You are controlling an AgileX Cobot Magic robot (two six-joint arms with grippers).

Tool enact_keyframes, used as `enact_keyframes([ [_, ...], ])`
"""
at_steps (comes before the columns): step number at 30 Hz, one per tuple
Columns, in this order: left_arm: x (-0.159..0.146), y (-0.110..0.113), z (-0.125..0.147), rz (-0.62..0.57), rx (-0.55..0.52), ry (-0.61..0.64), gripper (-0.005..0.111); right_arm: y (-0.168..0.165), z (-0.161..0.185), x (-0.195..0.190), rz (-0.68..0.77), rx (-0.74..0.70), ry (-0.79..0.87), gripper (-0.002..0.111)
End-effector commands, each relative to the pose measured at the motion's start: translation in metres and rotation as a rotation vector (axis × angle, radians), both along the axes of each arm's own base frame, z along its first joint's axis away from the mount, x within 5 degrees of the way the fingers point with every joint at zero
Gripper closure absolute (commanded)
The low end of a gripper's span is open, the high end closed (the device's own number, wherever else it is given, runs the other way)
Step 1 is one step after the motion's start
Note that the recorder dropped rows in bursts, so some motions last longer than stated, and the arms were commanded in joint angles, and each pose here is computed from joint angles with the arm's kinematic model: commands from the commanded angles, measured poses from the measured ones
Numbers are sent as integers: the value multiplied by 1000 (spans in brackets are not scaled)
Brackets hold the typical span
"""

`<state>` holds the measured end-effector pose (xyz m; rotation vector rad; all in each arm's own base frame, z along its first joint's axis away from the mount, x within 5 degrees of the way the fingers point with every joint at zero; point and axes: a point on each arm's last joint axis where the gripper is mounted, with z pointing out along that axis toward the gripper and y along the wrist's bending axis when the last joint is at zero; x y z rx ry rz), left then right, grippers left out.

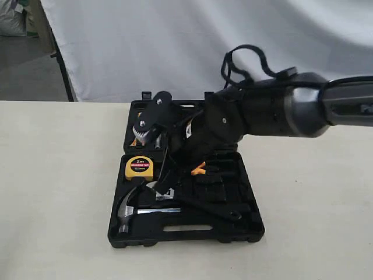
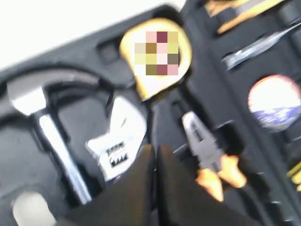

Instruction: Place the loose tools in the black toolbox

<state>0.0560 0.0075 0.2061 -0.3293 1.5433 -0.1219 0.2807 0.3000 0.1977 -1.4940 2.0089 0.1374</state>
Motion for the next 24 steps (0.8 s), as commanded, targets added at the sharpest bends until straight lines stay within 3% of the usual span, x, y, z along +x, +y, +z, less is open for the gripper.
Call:
enact_keyframes([
  [1,-1,1,2,26,2,-13,106,-4,18,0,-24,44,-28,81],
  [3,-1,1,2,26,2,-13,106,-5,15,-1,-35,30,-6,61],
  [5,-1,1,2,26,2,-13,106,-7,10,-3,-3,-29,14,50],
  [9,-1,1,2,26,2,-13,106,-15,-1,3,28,-130,69,53],
  [17,-1,1,2,26,2,-13,106,-21,-10,25,37,-144,291,77],
  [21,-1,1,2,26,2,-13,106,-16,-19,30,55,-182,324,76],
  [24,-1,1,2,26,2,-13,106,-12,-24,34,53,-195,342,67],
])
